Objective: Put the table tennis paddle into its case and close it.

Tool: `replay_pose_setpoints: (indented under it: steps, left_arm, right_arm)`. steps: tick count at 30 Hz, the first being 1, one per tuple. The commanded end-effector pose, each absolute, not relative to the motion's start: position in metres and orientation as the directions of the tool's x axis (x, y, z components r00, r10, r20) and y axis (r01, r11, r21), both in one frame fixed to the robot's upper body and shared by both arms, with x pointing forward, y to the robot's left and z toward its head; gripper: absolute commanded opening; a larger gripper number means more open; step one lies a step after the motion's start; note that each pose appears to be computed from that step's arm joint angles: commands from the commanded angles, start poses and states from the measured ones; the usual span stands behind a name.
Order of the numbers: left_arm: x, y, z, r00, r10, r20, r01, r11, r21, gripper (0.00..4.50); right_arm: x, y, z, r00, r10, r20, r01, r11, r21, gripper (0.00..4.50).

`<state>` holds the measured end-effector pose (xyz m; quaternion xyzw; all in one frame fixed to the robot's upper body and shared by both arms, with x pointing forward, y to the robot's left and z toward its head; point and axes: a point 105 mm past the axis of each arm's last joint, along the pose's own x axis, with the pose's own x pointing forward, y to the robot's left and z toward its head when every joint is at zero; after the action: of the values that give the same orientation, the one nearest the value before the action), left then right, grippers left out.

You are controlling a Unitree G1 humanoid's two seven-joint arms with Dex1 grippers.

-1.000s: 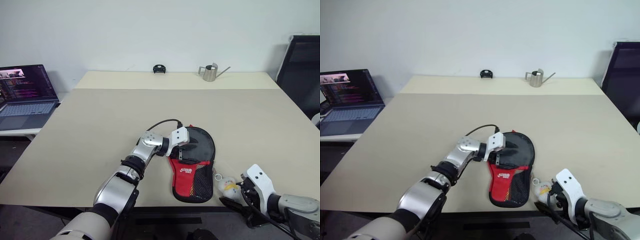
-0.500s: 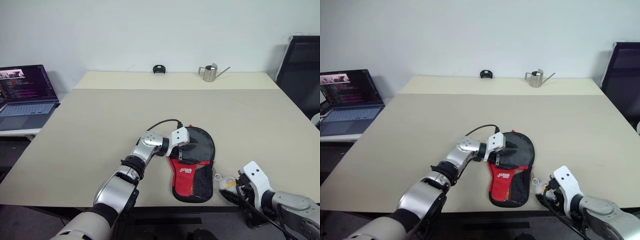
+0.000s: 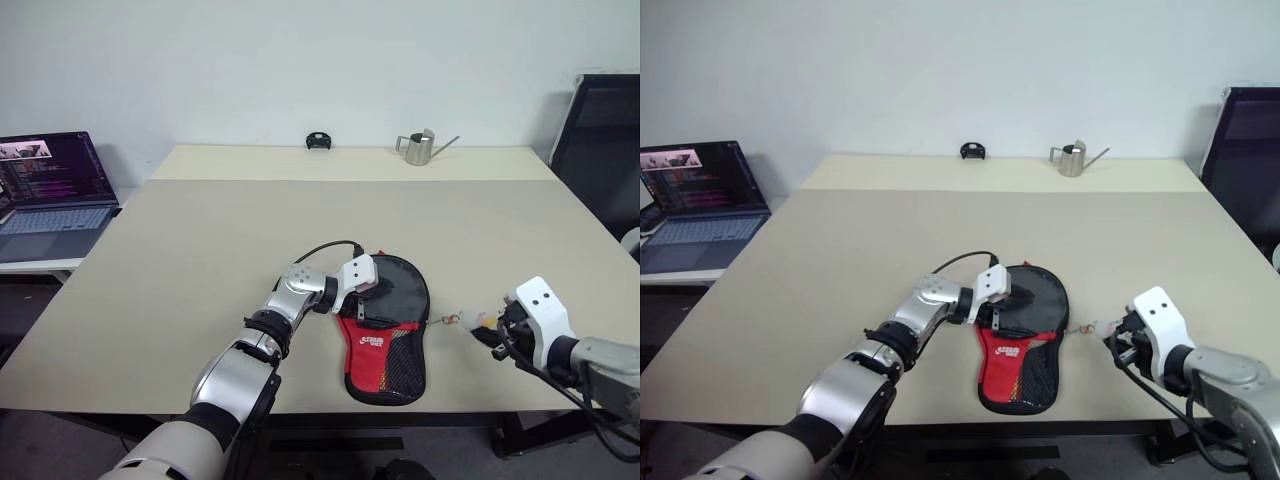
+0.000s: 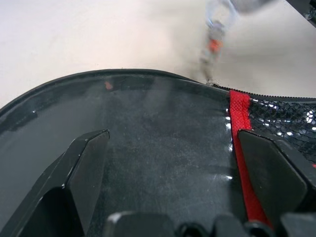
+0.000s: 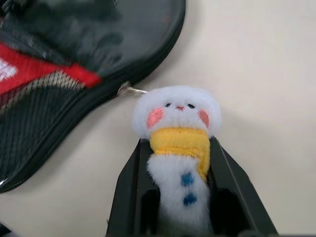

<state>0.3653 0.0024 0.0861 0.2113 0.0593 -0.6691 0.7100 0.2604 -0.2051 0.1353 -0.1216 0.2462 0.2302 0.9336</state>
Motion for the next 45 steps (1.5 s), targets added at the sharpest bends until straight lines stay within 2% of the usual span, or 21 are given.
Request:
replay_pose_setpoints:
  steps: [1, 5, 11, 14, 19, 28, 38, 45]
  left_arm:
    - [0.357, 0.012, 0.055, 0.064, -0.879, -0.473, 0.991, 0.002, 0.130, 4.50]
    - [0.353, 0.012, 0.047, 0.039, -0.862, -0.506, 0.995, -0.014, 0.101, 4.50]
    - [0.345, 0.011, 0.038, -0.008, -0.839, -0.545, 0.995, -0.060, 0.077, 4.50]
    - [0.343, 0.010, 0.036, -0.023, -0.834, -0.551, 0.995, -0.073, 0.069, 4.50]
    - [0.342, 0.008, 0.035, -0.025, -0.831, -0.556, 0.994, -0.078, 0.071, 4.50]
    - [0.339, 0.006, 0.031, -0.035, -0.828, -0.559, 0.994, -0.087, 0.067, 4.50]
    - [0.334, 0.007, 0.024, -0.051, -0.825, -0.563, 0.995, -0.091, 0.043, 4.50]
    - [0.330, 0.006, 0.021, -0.072, -0.818, -0.571, 0.993, -0.114, 0.038, 4.50]
  right_arm:
    - [0.263, -0.211, 0.149, 0.786, 0.365, -0.499, -0.491, 0.859, -0.144, 0.53]
    - [0.263, -0.215, 0.155, 0.779, 0.367, -0.509, -0.507, 0.846, -0.166, 0.53]
    - [0.229, -0.206, 0.157, 0.664, 0.462, -0.588, -0.646, 0.751, -0.139, 0.53]
    - [0.205, -0.198, 0.147, 0.569, 0.512, -0.644, -0.721, 0.687, -0.090, 0.53]
    - [0.188, -0.183, 0.131, 0.488, 0.540, -0.685, -0.787, 0.613, -0.078, 0.52]
    - [0.185, -0.160, 0.108, 0.407, 0.592, -0.696, -0.855, 0.515, -0.062, 0.52]
    - [0.159, -0.145, 0.105, 0.302, 0.662, -0.686, -0.891, 0.452, 0.044, 0.52]
    - [0.134, -0.128, 0.107, 0.191, 0.735, -0.651, -0.910, 0.380, 0.162, 0.52]
